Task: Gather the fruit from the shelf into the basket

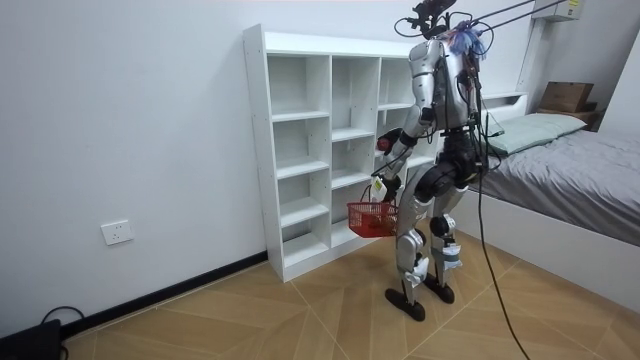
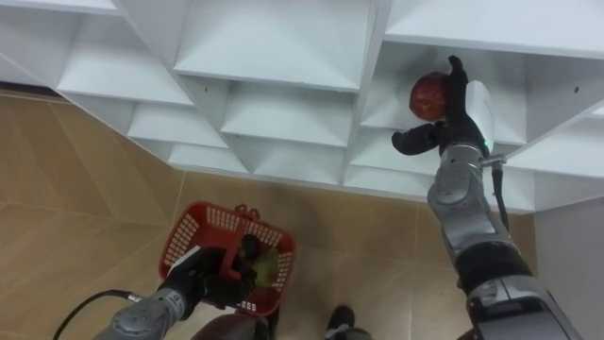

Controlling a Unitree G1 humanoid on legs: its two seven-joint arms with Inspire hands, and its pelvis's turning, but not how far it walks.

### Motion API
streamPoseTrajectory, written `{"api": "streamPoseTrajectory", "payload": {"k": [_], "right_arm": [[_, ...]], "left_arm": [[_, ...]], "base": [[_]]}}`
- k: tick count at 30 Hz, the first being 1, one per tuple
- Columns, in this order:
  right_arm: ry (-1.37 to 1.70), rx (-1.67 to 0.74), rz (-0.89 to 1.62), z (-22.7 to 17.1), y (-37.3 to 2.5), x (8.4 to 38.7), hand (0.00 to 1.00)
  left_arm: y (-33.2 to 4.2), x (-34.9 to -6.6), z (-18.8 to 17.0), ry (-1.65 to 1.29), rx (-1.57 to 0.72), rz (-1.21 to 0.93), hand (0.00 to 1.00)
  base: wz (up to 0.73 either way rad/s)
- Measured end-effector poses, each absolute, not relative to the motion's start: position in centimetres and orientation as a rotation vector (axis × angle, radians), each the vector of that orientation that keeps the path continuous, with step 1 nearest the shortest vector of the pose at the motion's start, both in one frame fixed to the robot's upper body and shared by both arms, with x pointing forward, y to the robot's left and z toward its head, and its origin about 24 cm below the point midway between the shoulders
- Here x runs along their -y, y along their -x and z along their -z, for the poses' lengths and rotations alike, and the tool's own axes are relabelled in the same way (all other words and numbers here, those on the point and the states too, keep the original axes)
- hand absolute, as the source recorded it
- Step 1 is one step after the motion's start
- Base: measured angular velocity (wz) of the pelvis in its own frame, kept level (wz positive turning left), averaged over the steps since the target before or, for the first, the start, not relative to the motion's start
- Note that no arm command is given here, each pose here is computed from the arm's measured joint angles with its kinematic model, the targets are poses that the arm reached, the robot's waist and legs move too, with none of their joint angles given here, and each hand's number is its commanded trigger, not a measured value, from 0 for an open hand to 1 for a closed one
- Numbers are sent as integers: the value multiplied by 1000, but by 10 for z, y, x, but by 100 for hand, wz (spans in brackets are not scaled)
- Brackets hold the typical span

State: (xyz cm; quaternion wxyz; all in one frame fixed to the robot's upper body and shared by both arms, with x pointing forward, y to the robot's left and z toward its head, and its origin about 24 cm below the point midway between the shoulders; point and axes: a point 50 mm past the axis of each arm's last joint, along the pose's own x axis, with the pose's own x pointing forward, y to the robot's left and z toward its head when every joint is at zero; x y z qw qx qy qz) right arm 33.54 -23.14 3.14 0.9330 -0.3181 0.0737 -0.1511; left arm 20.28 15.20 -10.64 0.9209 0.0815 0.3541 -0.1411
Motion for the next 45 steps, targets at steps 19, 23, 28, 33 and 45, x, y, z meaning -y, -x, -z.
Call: {"api": "streamPoseTrajectory", "payload": {"k": [19,23,28,33,45], "right_arm": [[625,-132,330,-36,-339,229,100],[634,-119,329,-39,-340,229,100],[624,-114,335,-41,-341,228,100],[619,-112,334,-41,-342,227,100],[602,-121,303,-38,-343,220,100]], "left_arm": [[-201,-146,108,-183,-731,319,100],[-203,-145,108,-184,-730,317,100],[-204,-146,107,-186,-728,315,100],[-205,-145,107,-186,-725,316,100],[-204,-144,107,-183,-727,317,100]], "base": [[0],[0],[0],[0],[0]]}}
